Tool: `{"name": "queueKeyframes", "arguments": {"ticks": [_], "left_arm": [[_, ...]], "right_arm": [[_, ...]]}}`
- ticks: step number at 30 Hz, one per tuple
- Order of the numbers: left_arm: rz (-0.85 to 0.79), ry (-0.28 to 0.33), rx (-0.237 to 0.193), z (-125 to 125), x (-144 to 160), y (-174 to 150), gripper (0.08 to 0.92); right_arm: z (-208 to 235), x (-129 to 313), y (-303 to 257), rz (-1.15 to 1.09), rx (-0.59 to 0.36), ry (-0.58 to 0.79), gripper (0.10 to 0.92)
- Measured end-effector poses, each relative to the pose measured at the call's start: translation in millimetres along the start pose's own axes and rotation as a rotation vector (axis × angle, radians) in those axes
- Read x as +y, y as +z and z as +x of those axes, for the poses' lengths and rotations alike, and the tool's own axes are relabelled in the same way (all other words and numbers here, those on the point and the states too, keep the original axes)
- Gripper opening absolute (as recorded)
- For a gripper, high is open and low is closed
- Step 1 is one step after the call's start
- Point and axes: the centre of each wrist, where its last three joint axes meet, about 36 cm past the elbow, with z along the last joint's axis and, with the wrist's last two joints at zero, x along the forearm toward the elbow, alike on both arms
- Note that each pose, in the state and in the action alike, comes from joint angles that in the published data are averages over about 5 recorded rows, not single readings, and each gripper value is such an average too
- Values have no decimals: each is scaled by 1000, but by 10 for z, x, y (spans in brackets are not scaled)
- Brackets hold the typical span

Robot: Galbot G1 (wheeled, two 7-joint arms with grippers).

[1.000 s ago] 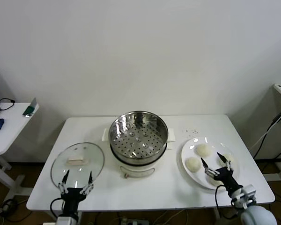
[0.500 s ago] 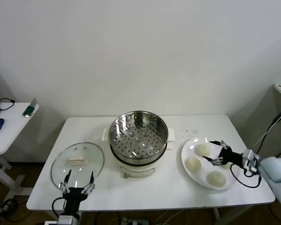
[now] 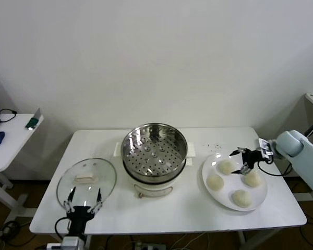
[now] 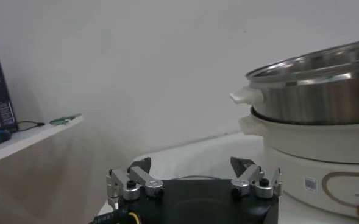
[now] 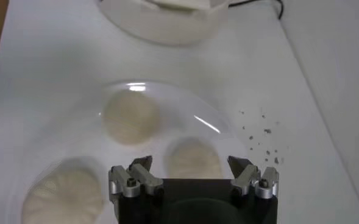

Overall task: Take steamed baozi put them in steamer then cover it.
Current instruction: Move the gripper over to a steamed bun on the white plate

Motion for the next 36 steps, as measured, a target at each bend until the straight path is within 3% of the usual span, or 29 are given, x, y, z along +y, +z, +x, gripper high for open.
{"name": "queueKeyframes", "arguments": {"ticks": [12, 36], "left_arm": [[-2, -11, -2, -42, 11, -12, 823], [-13, -9, 6, -52, 6, 14, 823]], "right_arm": [[-243, -267, -227, 38, 134, -67, 823], [-728, -368, -407, 91, 196, -130, 823]]}}
